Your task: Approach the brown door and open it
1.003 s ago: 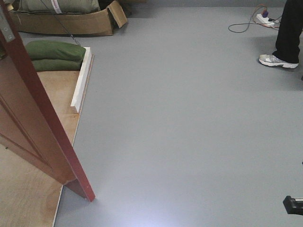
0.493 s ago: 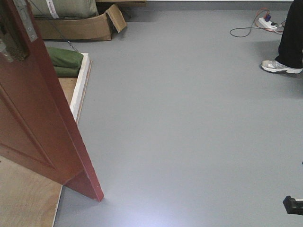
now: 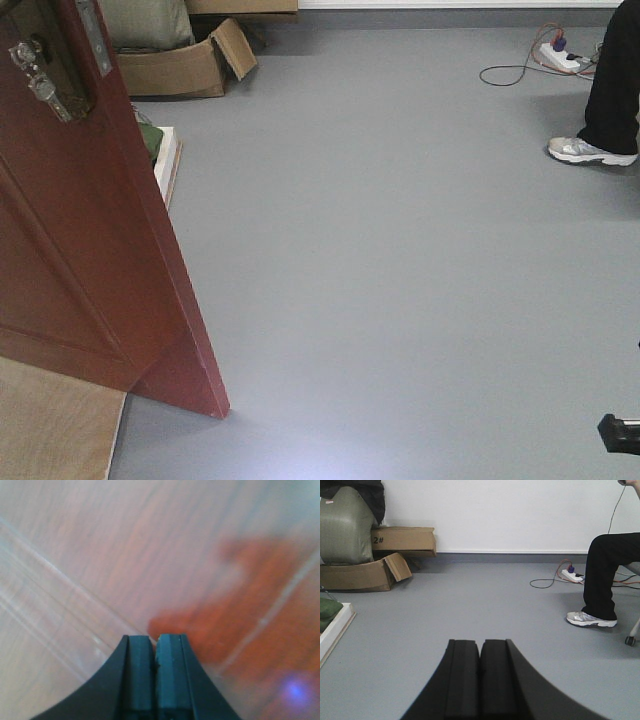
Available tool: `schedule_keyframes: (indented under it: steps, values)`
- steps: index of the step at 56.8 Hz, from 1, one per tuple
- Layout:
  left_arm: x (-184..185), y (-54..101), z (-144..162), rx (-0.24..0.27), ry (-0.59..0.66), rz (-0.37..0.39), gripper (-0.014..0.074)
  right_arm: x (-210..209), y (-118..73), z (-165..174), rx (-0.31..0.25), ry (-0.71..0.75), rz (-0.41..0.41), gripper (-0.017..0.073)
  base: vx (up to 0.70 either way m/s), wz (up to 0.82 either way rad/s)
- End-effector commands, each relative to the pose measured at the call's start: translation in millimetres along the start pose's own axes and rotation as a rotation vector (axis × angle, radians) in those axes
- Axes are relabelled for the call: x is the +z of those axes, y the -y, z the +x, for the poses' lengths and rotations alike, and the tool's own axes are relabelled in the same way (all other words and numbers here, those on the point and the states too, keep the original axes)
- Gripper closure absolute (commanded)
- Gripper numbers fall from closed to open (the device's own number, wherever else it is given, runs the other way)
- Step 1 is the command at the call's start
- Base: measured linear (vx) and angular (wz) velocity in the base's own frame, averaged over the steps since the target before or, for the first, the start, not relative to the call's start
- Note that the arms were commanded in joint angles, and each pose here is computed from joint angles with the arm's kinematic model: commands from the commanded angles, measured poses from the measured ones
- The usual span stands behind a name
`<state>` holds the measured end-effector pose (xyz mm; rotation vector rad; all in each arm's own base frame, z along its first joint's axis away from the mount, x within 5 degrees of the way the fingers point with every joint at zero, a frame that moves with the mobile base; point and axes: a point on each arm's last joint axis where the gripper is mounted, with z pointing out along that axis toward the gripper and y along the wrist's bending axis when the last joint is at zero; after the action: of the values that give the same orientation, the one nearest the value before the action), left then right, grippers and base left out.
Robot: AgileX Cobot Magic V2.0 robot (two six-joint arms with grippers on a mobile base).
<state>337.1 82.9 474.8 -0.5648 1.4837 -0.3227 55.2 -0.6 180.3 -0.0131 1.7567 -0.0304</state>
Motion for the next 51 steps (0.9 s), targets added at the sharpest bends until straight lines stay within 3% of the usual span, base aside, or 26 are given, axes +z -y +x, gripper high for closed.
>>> schedule_keyframes:
  steps: [1,51]
  values:
    - [-15.2,16.8,-21.5,-0.012,0.114,0.051,0.06,-0.5,0.2,-5.4,-0.01,0.081,0.003,0.0559,0.16,-0.05]
    - [-15.2,16.8,-21.6,-0.012,0.115,0.051,0.06,-0.5,0.2,-5.4,-0.01,0.081,0.003,0.0559,0.17,-0.02]
